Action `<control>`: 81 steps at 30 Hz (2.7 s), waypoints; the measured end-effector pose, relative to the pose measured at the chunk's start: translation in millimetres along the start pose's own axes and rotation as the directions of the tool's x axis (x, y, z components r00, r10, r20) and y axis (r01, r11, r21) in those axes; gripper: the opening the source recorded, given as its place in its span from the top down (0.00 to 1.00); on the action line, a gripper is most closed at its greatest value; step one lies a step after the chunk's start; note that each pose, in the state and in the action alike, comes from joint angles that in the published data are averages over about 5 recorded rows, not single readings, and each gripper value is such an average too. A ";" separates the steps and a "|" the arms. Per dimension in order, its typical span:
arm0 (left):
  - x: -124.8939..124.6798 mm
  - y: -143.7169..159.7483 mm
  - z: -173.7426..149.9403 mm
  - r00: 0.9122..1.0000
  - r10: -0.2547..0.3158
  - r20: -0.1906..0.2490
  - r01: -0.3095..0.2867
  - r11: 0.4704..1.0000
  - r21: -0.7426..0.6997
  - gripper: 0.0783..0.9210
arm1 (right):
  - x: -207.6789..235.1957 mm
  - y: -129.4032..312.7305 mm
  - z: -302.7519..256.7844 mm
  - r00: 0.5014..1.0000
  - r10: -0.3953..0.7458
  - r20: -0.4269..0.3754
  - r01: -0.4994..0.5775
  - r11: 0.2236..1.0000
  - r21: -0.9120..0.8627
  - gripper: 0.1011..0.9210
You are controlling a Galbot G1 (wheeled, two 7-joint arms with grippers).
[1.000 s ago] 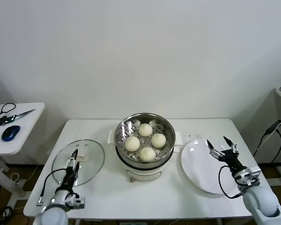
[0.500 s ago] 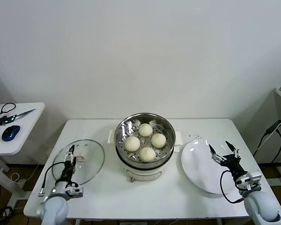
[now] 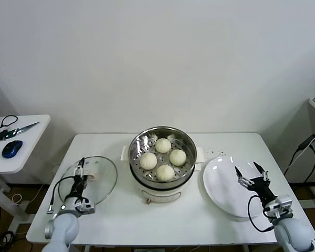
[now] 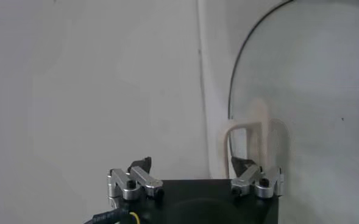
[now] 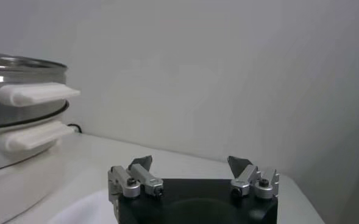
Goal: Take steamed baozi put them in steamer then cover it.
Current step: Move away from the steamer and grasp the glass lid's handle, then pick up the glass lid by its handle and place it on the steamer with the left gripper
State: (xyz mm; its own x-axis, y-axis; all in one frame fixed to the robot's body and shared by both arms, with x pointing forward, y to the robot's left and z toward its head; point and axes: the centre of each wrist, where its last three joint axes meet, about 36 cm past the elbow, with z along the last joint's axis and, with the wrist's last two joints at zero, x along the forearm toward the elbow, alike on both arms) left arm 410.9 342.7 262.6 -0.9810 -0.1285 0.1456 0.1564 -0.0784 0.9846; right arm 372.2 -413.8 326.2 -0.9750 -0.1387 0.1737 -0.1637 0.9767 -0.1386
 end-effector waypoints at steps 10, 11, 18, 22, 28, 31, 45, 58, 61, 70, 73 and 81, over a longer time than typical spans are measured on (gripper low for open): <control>-1.5 -10.4 4.4 1.000 0.014 0.005 -0.014 0.999 0.036 0.47 | 1.2 1.9 9.3 1.000 -0.006 -0.009 0.006 1.000 0.017 0.12; -1.6 -10.9 4.6 1.000 0.014 0.006 -0.014 0.999 0.039 0.50 | 1.1 2.4 10.0 1.000 -0.007 -0.010 0.007 1.000 0.018 0.12; -0.6 -14.9 3.9 1.000 0.021 0.013 -0.021 0.998 0.058 0.75 | 0.7 2.3 13.4 1.000 -0.007 -0.012 0.007 1.000 0.028 0.12; 1.3 -15.6 4.4 1.000 0.020 0.015 -0.021 0.997 0.068 0.87 | 0.4 0.2 14.5 1.000 -0.003 -0.012 0.003 0.999 0.033 0.12; 7.3 -8.9 8.4 1.000 0.004 0.009 -0.005 0.997 0.081 0.91 | -1.6 -2.1 15.6 1.000 0.002 -0.012 -0.002 0.999 0.038 0.12; 12.4 -0.1 12.1 1.000 -0.016 0.002 0.016 0.996 0.088 0.91 | -2.9 -3.5 16.1 1.000 0.005 -0.011 -0.005 0.999 0.042 0.12; 71.1 73.4 30.9 0.985 -0.163 -0.051 0.166 0.984 0.059 0.91 | -12.8 -9.1 20.1 1.000 0.011 -0.017 -0.010 0.998 0.066 0.12; 104.5 158.2 -8.2 0.954 -0.296 -0.044 0.296 0.955 -0.002 0.91 | -21.5 -19.1 20.3 1.000 0.018 -0.023 -0.016 0.995 0.098 0.12; 102.8 171.7 -32.0 0.951 -0.309 -0.024 0.309 0.951 0.013 0.91 | -23.7 -18.4 20.9 1.000 0.019 -0.023 -0.016 0.995 0.100 0.12; 92.9 210.8 -121.4 0.953 -0.300 0.037 0.296 0.952 0.083 0.91 | -27.1 -17.6 23.2 0.999 0.028 -0.022 -0.026 0.994 0.102 0.12; 91.5 216.6 -150.6 0.957 -0.284 0.059 0.278 0.956 0.096 0.91 | -26.7 -18.6 24.2 0.999 0.032 -0.022 -0.030 0.994 0.101 0.12; 88.7 221.9 -223.5 0.961 -0.259 0.098 0.245 0.960 0.135 0.91 | -27.7 -17.3 25.7 0.999 0.033 -0.019 -0.031 0.995 0.099 0.12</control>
State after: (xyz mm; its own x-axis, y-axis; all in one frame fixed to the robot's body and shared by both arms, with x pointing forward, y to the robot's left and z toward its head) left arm 384.3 93.0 472.3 -0.9944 -0.0065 -0.1057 -0.1058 0.0266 0.9940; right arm 398.2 -431.0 298.8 -0.9768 -0.1032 0.1877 -0.1474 0.9596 -0.2396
